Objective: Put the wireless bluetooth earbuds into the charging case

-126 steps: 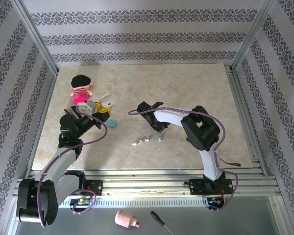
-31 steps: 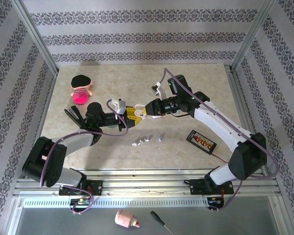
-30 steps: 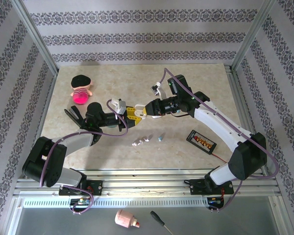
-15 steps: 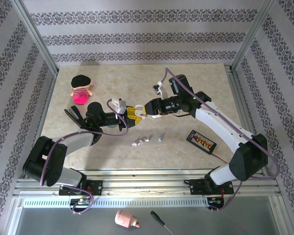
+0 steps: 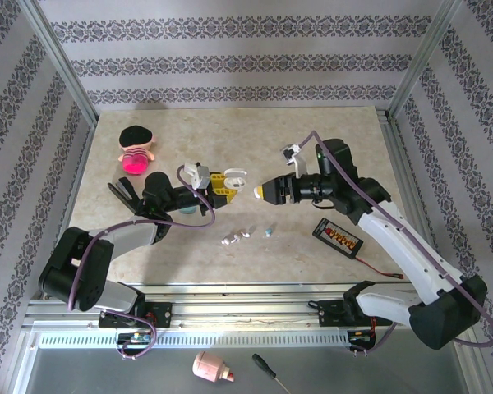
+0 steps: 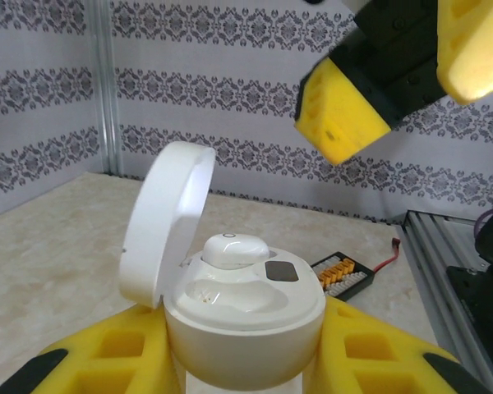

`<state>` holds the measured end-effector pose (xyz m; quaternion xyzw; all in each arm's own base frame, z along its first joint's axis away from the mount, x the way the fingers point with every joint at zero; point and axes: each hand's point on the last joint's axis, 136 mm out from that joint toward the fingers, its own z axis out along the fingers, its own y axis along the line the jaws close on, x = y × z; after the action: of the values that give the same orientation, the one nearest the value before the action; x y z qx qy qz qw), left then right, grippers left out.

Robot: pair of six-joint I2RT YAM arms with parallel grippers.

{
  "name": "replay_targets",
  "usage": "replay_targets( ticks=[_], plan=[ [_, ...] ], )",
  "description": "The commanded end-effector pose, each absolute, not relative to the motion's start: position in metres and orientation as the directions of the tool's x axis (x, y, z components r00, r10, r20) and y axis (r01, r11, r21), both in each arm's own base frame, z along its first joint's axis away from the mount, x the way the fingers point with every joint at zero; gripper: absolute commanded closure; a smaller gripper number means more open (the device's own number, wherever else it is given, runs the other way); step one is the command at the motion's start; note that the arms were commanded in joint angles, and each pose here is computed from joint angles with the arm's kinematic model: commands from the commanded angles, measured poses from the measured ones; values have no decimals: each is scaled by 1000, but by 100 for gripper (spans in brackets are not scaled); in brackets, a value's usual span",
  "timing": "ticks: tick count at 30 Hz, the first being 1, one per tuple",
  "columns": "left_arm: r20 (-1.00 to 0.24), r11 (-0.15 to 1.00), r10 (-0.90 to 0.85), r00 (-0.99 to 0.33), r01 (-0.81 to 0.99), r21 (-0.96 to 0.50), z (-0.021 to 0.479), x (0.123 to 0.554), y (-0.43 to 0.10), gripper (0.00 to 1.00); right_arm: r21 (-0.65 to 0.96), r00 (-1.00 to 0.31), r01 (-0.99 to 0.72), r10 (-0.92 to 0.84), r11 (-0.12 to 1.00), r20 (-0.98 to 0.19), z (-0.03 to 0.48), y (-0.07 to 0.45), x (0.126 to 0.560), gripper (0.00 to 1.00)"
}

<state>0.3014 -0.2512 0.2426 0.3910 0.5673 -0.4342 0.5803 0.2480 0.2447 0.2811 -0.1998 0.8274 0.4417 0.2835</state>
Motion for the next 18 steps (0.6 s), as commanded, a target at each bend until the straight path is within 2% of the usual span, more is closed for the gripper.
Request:
replay_targets(
  ticks=[1, 8, 13, 18],
  plan=[
    [-993, 366, -108, 49, 931, 6, 253, 309, -241, 78, 567, -742, -569, -74, 596, -667, 264, 235, 258, 35],
    [-989, 524, -101, 110, 851, 41, 253, 329, -217, 78, 505, -761, -494, -71, 708, -645, 222, 236, 267, 35],
    [-984, 662, -116, 138, 749, 27, 249, 351, -187, 79, 519, -777, -514, -114, 683, -619, 193, 265, 255, 38],
    [-974, 712, -180, 141, 701, -30, 252, 369, -160, 80, 540, -804, -515, -157, 666, -574, 160, 298, 240, 41]
  ],
)
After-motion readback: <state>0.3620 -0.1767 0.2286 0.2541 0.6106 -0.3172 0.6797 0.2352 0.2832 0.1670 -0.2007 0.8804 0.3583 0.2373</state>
